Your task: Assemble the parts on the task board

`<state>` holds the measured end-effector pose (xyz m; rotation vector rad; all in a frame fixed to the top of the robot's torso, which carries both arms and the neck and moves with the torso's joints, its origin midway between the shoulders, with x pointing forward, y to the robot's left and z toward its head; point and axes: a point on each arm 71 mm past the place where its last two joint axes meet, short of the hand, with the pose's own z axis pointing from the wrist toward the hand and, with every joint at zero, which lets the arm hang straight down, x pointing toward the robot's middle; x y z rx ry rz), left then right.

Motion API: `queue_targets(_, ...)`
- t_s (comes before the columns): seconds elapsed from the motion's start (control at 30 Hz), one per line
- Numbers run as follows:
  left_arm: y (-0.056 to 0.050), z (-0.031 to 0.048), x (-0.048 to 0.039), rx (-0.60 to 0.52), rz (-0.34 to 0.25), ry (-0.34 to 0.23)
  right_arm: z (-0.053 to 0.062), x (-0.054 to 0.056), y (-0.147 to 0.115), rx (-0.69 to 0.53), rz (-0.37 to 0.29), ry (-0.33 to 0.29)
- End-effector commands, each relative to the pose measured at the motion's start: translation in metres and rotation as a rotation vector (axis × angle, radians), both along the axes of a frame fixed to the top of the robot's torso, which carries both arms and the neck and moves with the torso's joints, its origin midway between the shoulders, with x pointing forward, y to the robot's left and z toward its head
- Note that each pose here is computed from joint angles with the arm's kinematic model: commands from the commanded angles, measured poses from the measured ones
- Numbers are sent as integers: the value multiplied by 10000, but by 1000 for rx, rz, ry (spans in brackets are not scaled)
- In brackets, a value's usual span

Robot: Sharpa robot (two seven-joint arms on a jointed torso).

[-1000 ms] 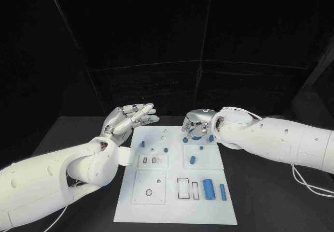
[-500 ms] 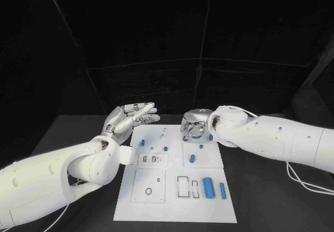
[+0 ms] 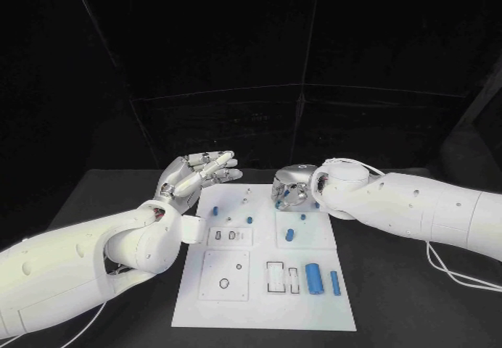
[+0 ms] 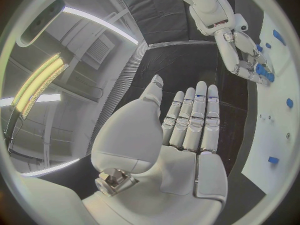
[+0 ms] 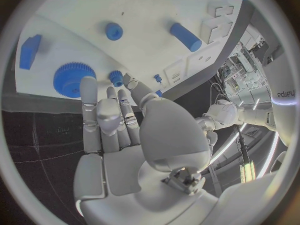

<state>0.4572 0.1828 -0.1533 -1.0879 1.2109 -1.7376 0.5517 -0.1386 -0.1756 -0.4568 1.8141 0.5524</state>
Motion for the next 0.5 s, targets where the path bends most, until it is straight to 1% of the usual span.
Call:
queue_targets(0.03, -17, 16, -2, -4, -19, -10, -16, -2, 9, -20, 8, 16)
queue_targets(0.5, -23, 11, 4, -4, -23, -6, -56, 15, 25, -36, 4, 20)
